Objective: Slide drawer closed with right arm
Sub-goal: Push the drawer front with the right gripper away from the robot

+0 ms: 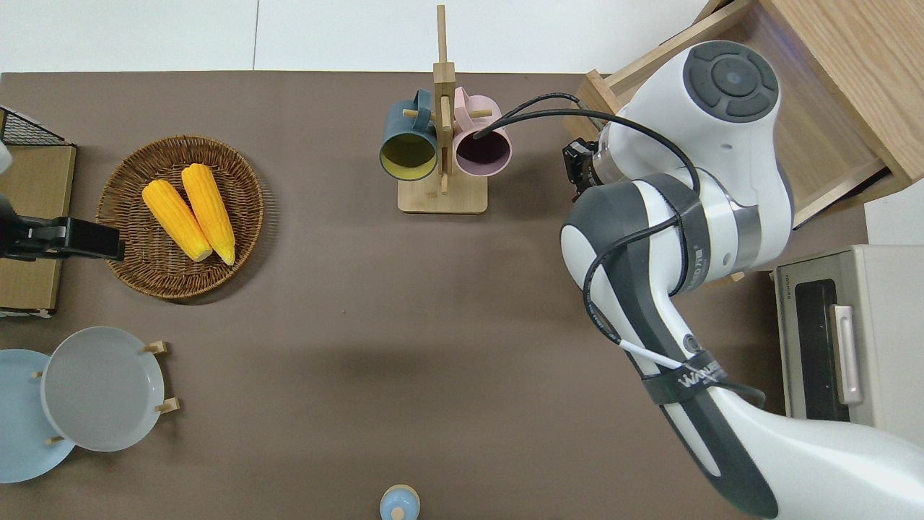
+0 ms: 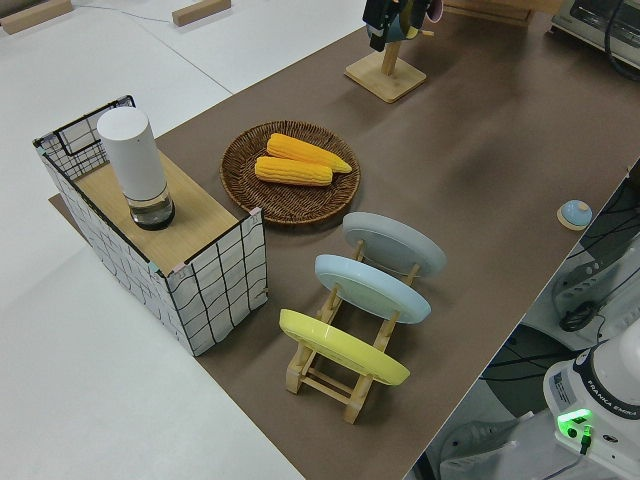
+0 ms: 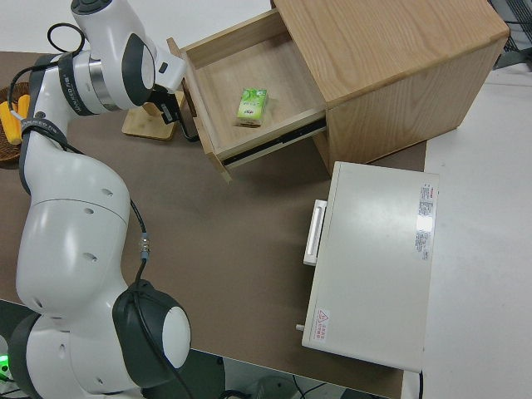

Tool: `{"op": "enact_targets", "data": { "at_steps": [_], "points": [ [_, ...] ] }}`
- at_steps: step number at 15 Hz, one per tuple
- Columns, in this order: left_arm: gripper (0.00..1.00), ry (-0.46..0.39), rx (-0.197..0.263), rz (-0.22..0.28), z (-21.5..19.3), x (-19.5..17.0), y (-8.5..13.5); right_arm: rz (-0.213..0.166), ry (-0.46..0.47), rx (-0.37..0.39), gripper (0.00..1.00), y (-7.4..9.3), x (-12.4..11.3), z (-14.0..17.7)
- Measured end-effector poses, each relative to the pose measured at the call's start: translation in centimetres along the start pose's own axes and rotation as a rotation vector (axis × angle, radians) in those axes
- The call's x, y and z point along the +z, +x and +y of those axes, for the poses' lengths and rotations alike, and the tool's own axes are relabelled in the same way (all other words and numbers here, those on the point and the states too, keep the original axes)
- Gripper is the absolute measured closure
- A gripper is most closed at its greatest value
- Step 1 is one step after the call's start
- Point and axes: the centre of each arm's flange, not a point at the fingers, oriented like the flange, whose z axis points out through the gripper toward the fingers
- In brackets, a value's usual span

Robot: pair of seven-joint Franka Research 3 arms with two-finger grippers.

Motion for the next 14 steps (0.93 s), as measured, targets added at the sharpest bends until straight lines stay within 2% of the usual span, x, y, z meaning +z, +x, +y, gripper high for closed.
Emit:
{"op": "enact_targets", "data": {
  "at_steps": [5,10,14],
  "points": [
    [0.00,0.000,0.000,0.000,0.0,0.0,0.0,-0.008,0.007,-0.026,0.99,3.4,-0.1,1.1],
    [0.00,0.000,0.000,0.000,0.0,0.0,0.0,-0.009,0.010,-0.051,0.99,5.1,-0.2,1.8],
    [0.00,0.000,0.000,0.000,0.0,0.0,0.0,-0.007,0.011,-0.096,0.99,7.1,-0.3,2.6]
  ]
}}
